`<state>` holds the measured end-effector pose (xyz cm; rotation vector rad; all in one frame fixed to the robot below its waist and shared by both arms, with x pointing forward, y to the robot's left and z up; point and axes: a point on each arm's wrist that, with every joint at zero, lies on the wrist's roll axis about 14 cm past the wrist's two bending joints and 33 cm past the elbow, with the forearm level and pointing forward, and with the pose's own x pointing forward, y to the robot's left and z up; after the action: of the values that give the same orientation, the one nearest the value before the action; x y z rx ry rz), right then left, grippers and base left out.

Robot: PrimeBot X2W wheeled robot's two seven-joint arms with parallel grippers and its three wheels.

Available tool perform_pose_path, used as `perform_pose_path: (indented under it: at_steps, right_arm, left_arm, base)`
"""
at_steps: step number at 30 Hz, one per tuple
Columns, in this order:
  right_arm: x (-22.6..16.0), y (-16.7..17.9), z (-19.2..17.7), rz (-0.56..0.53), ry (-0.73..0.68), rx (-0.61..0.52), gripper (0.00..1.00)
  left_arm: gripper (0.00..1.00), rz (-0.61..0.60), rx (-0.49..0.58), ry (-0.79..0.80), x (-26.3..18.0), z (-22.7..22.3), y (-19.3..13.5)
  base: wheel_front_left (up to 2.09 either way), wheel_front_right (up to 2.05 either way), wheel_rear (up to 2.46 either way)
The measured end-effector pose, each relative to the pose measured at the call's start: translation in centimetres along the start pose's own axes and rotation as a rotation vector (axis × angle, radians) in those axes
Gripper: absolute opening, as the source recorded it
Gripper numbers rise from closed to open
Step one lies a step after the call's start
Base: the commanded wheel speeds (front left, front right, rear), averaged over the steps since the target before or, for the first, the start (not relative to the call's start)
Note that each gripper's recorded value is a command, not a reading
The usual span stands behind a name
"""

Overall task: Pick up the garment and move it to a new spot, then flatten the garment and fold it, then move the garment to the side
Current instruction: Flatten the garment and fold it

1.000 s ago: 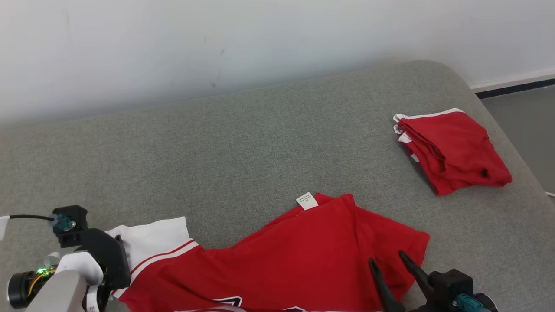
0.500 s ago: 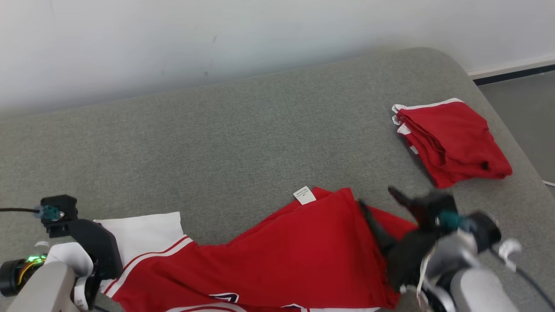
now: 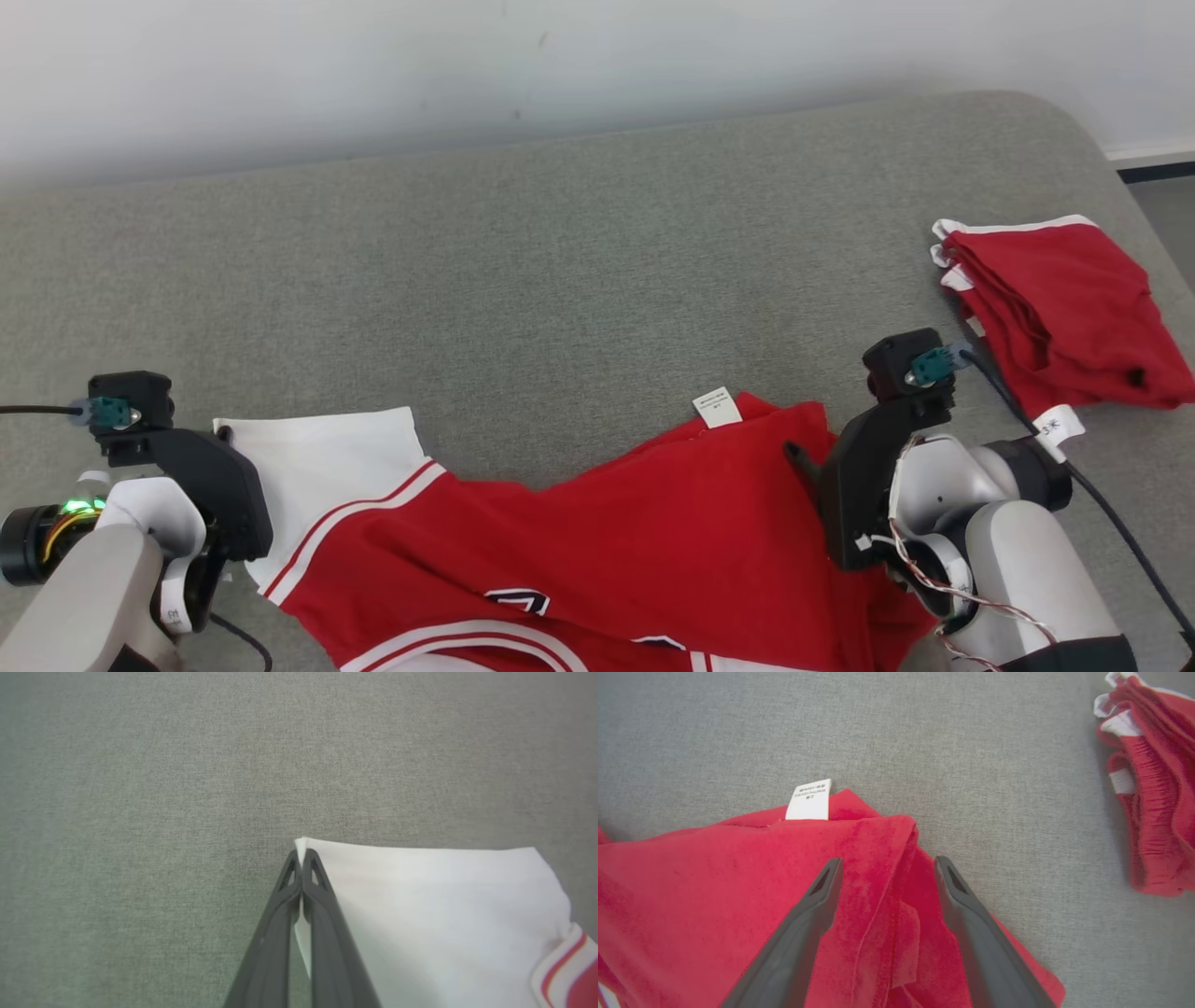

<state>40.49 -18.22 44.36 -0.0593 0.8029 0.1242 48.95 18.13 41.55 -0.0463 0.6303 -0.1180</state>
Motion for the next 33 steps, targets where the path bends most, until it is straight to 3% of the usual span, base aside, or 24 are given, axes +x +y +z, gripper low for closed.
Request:
perform_pose_path:
  at_steps: [5,6,7,8,9,10,15,20,22,24,29,32,33]
  right_arm:
    - [1.3,1.3,-2.4,0.035,0.097,0.018,1.00]
    - [1.4,1.7,-2.2,0.047,0.087,0.019,0.96]
    - [1.6,2.1,-1.7,0.064,0.060,0.030,0.52]
    - [1.7,2.3,-1.3,0.072,0.040,0.034,0.28]
    - [1.9,2.6,-1.1,0.076,0.028,0.024,0.18]
    - [2.0,2.7,-0.8,0.078,0.005,0.024,0.00]
    - [1.7,2.1,2.6,0.057,-0.150,-0.002,0.00]
    - [-2.1,0.5,10.3,0.001,-0.524,-0.050,0.00]
    - [-3.5,0.6,11.5,0.012,-0.592,-0.083,0.00]
    - [-3.1,1.2,8.8,0.066,-0.492,-0.040,0.00]
    - [-3.0,1.8,-3.8,0.155,-0.046,0.015,0.00]
    - [-4.4,2.9,-8.8,0.204,0.113,0.074,0.00]
    - [-4.7,2.6,-9.2,0.195,0.117,0.095,1.00]
  left_arm:
    - [0.00,0.016,-0.013,0.005,0.1,-0.2,0.9]
    - [0.00,0.016,-0.016,0.002,0.1,-0.2,0.9]
    - [0.00,0.016,-0.017,0.001,0.1,-0.1,0.9]
    - [0.00,0.016,-0.018,-0.001,0.2,-0.1,1.0]
    - [0.00,0.015,-0.019,-0.010,0.2,0.1,1.0]
    - [0.00,0.013,-0.023,-0.011,0.2,0.1,0.9]
    - [0.00,0.007,-0.028,-0.058,0.1,1.1,0.8]
    - [0.00,0.012,-0.031,-0.156,-0.5,3.4,1.0]
    - [0.00,0.017,-0.026,-0.173,-0.9,3.9,1.3]
    - [0.00,0.017,-0.023,-0.174,-1.2,3.8,1.3]
    - [0.00,0.025,-0.032,-0.141,-2.0,2.4,1.7]
    - [0.00,0.024,-0.037,-0.134,-2.2,2.2,1.7]
    - [0.00,0.026,-0.038,-0.131,-2.2,2.2,1.7]
  base:
    - [0.00,0.00,0.00]
    - [0.00,0.00,0.00]
    - [0.00,0.00,0.00]
    - [0.00,0.00,0.00]
    - [0.00,0.00,0.00]
    - [0.00,0.00,0.00]
    - [0.00,0.00,0.00]
    - [0.00,0.00,0.00]
    - [0.00,0.00,0.00]
    - [0.00,0.00,0.00]
    - [0.00,0.00,0.00]
    - [0.00,0.00,0.00]
    - [0.00,0.00,0.00]
